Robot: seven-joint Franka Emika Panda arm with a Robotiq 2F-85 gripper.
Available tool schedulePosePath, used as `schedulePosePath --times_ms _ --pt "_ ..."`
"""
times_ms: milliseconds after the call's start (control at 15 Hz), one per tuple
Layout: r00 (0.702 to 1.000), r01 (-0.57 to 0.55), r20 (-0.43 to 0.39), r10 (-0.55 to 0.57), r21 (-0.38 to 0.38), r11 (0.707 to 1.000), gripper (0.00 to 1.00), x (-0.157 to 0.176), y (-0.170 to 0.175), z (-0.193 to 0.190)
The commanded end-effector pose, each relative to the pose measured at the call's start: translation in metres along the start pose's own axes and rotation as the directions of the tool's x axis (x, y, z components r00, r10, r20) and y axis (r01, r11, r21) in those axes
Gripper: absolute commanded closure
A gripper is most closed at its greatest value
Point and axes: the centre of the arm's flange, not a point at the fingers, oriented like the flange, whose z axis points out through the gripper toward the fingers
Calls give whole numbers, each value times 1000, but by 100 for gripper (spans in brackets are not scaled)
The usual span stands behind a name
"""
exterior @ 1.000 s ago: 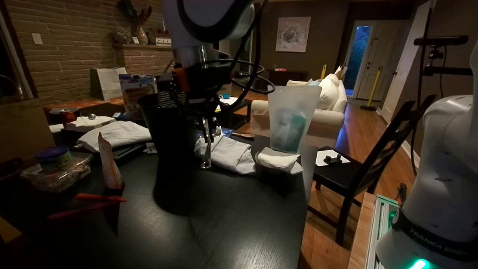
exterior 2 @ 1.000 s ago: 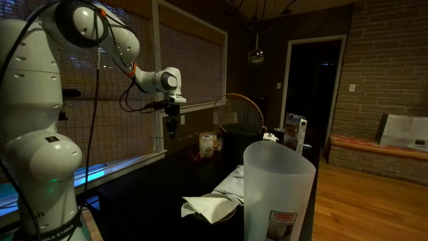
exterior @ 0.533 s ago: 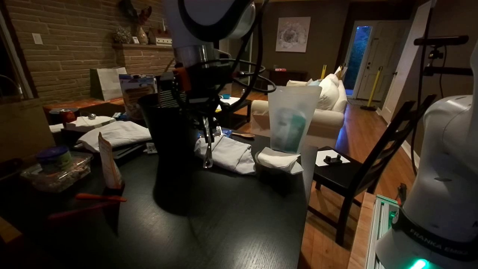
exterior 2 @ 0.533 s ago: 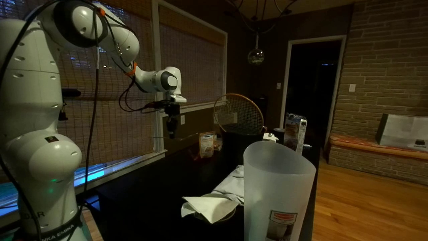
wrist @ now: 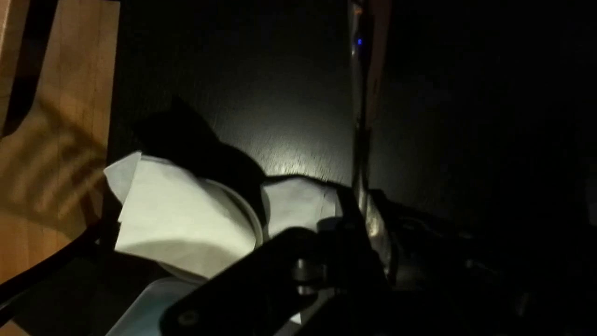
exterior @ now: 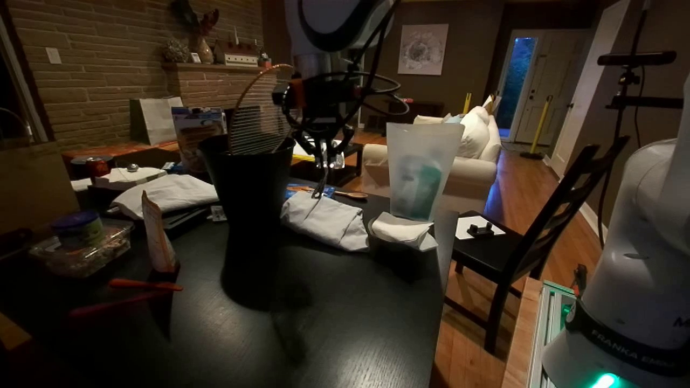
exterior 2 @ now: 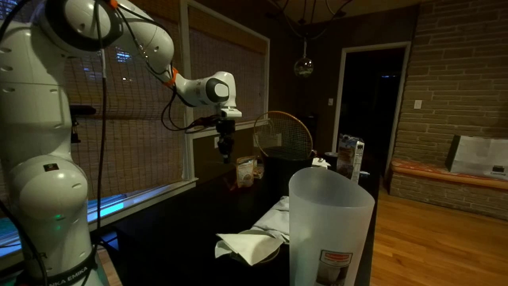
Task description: Pick up the silver spoon and place it inside the clear bucket
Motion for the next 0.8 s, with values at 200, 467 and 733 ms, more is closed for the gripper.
schedulePosePath --times_ms 200,467,733 --pt "939 -55 -338 69 49 997 97 98 48 -109" --pt "829 -95 -551 95 28 995 97 162 66 -150" --pt "694 -150 -716 74 -43 988 97 205 81 -147"
